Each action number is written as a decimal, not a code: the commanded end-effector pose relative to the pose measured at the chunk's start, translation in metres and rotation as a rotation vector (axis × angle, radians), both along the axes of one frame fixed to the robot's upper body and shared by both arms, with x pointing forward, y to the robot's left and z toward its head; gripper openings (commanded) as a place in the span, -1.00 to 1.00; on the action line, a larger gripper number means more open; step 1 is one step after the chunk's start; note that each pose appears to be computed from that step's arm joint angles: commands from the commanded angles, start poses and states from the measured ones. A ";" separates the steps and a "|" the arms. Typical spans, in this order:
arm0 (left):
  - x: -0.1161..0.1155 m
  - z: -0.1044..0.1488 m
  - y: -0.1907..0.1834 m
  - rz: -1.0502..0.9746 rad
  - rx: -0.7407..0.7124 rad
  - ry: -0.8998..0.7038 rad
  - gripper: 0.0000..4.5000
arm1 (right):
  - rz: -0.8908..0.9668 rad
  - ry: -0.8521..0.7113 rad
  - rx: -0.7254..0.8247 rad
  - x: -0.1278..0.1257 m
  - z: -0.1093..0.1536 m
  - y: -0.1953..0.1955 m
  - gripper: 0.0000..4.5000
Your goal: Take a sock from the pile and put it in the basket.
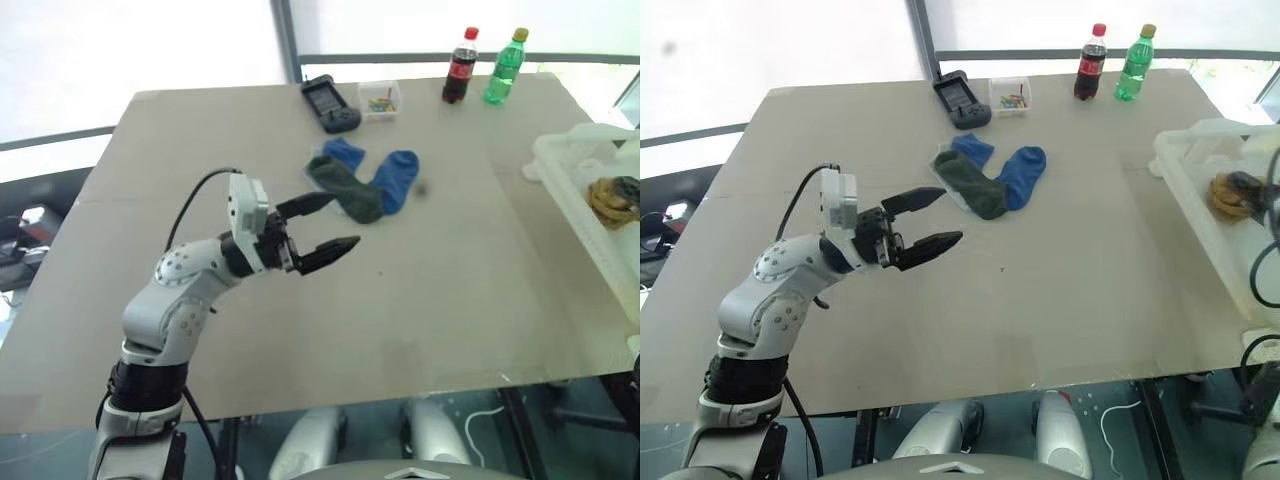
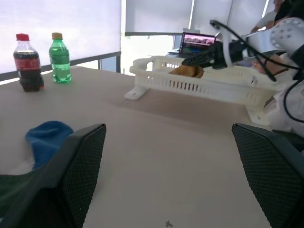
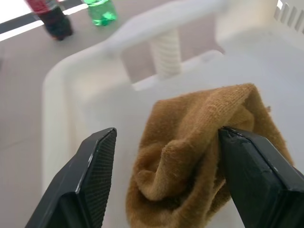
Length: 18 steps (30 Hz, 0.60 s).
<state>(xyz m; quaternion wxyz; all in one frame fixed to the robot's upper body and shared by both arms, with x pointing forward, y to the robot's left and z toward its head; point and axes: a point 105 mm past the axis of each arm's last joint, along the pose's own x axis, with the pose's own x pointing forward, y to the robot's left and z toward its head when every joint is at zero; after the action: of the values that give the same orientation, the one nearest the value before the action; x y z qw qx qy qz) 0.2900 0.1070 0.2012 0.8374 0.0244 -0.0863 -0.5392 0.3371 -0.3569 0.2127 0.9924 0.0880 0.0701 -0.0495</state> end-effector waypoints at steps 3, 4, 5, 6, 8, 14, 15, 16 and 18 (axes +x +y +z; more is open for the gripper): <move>-0.002 0.008 0.002 0.013 -0.024 -0.042 1.00 | 0.185 -0.266 -0.262 -0.019 0.043 0.058 0.56; -0.003 0.008 0.003 0.014 -0.015 -0.049 1.00 | 0.223 -0.277 -0.315 -0.023 0.043 0.067 0.56; -0.004 0.006 0.006 0.016 0.003 -0.049 1.00 | 0.291 -0.269 -0.358 -0.028 0.038 0.079 0.56; -0.005 0.005 0.012 0.026 0.021 -0.045 1.00 | 0.379 -0.255 -0.432 -0.034 0.033 0.092 0.56; -0.007 0.006 0.021 0.045 0.024 -0.034 1.00 | 0.493 -0.226 -0.516 -0.044 0.022 0.107 0.68; -0.015 -0.002 0.050 0.145 0.045 -0.008 1.00 | 0.669 -0.151 -0.526 -0.066 -0.008 0.127 0.99; -0.018 -0.003 0.055 0.160 0.048 0.004 1.00 | 0.680 -0.138 -0.524 -0.068 -0.013 0.128 0.99; -0.020 -0.005 0.059 0.171 0.051 0.013 1.00 | 0.686 -0.129 -0.522 -0.070 -0.016 0.128 0.99; -0.027 -0.007 0.066 0.196 0.065 0.014 1.00 | 0.703 -0.112 -0.527 -0.073 -0.022 0.127 0.99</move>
<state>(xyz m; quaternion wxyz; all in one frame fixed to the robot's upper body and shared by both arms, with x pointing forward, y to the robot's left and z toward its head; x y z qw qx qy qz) 0.2727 0.1703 0.1783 0.8868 0.0316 -0.0333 -0.4600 0.2680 -0.2332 0.1803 0.9462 -0.1705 0.0498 0.2706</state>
